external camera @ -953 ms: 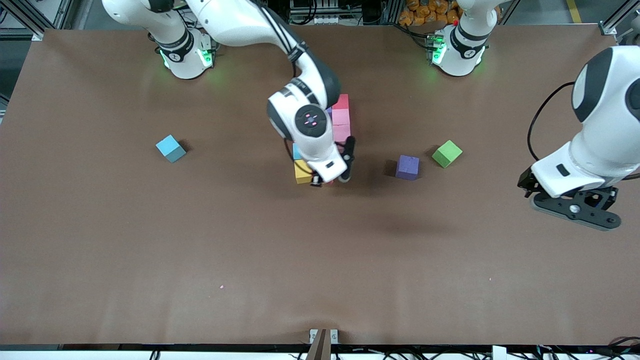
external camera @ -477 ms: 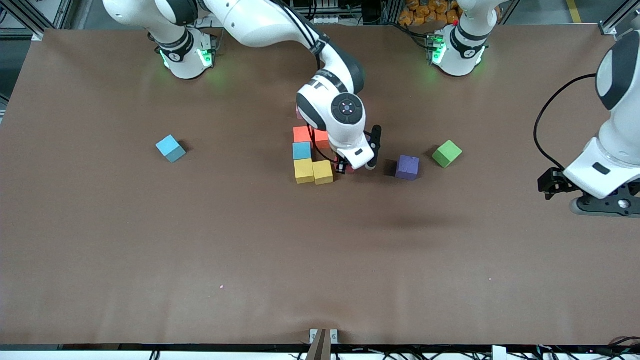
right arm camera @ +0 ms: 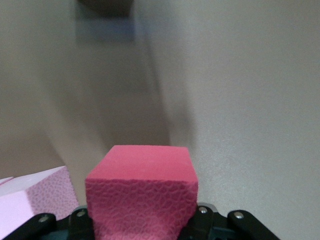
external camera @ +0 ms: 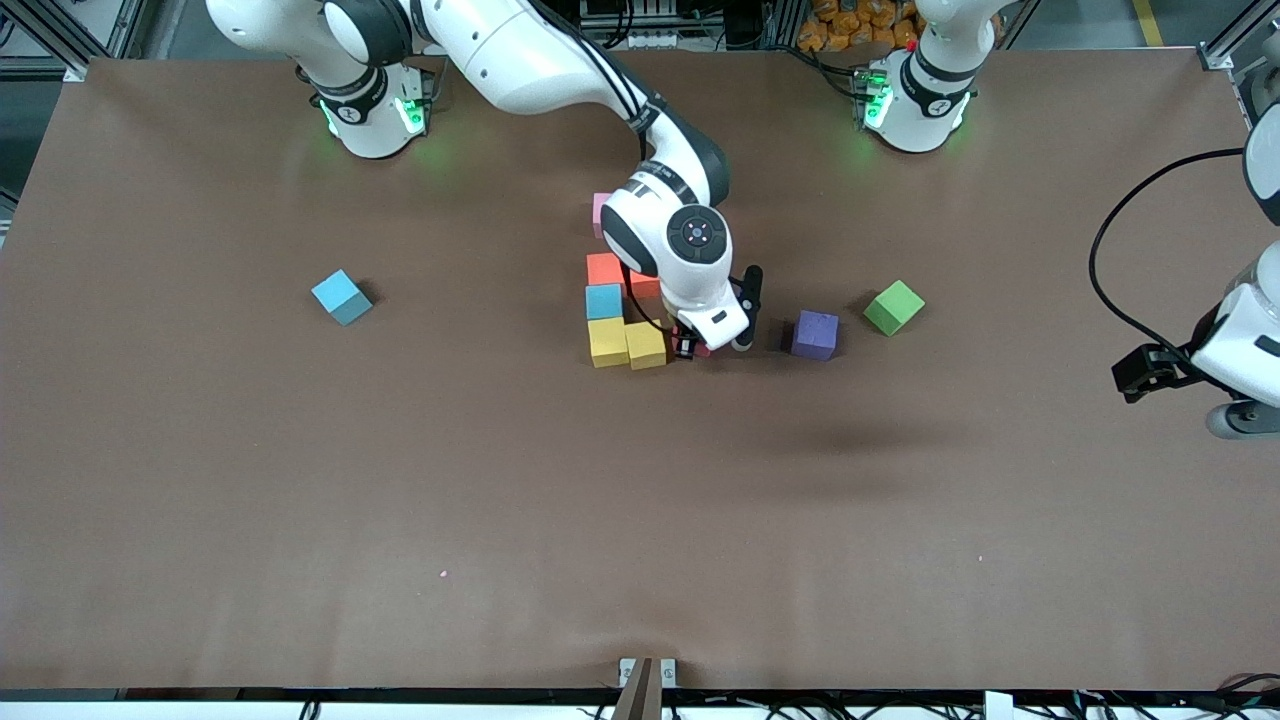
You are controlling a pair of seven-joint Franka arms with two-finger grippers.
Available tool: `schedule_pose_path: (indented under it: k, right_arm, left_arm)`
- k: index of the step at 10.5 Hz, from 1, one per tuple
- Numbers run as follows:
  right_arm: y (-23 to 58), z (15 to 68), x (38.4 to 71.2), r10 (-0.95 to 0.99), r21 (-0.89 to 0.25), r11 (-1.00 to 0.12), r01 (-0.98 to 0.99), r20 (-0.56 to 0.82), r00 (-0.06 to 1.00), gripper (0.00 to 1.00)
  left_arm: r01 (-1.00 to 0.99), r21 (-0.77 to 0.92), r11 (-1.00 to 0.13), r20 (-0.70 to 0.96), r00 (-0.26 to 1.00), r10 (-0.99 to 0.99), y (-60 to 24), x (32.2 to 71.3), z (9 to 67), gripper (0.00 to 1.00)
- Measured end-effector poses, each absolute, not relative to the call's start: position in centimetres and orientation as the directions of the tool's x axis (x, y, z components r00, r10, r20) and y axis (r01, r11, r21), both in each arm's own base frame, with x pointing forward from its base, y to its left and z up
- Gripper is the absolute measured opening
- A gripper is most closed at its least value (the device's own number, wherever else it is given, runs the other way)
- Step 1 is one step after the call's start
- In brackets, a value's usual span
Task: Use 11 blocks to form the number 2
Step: 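Lower and align the pink cube beside the second yellow with the right gripper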
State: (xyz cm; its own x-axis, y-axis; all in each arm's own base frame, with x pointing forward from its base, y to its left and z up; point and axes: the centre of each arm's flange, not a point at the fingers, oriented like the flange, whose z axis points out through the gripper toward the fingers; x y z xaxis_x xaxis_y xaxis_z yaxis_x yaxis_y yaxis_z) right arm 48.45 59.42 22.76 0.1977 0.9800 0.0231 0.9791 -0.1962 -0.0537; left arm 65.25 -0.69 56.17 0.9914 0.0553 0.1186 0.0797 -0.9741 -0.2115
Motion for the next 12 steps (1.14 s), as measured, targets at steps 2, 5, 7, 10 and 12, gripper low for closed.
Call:
schedule_pose_path:
  k: [2,5,7,10,12]
  right_arm:
    - [59.2,22.4,48.7,0.979,-0.053,-0.201,0.978,0.019,0.202,0.56]
    - [58.9,21.3,48.8,0.979,-0.056,-0.203,0.978,0.006,0.204,0.56]
    - [58.9,20.8,48.8,0.979,-0.055,-0.204,0.977,0.004,0.204,0.56]
    - [58.9,20.5,48.8,0.98,-0.053,-0.2,0.978,0.003,0.201,0.56]
    - [58.8,20.5,48.9,0.981,-0.052,-0.196,0.979,0.003,0.196,0.56]
  left_arm:
    - [0.158,-0.201,-0.967,0.135,0.982,0.133,-0.8,65.2,56.1,1.0]
    - [0.222,-0.192,-0.956,0.146,0.97,0.196,-0.8,65.2,56.1,1.0]
    - [0.236,-0.166,-0.957,0.136,0.967,0.215,-0.4,65.2,56.0,1.0]
    - [0.253,-0.155,-0.955,0.131,0.963,0.234,0.6,65.2,55.9,1.0]
    - [0.253,-0.155,-0.955,0.13,0.964,0.234,0.6,65.2,55.8,1.0]
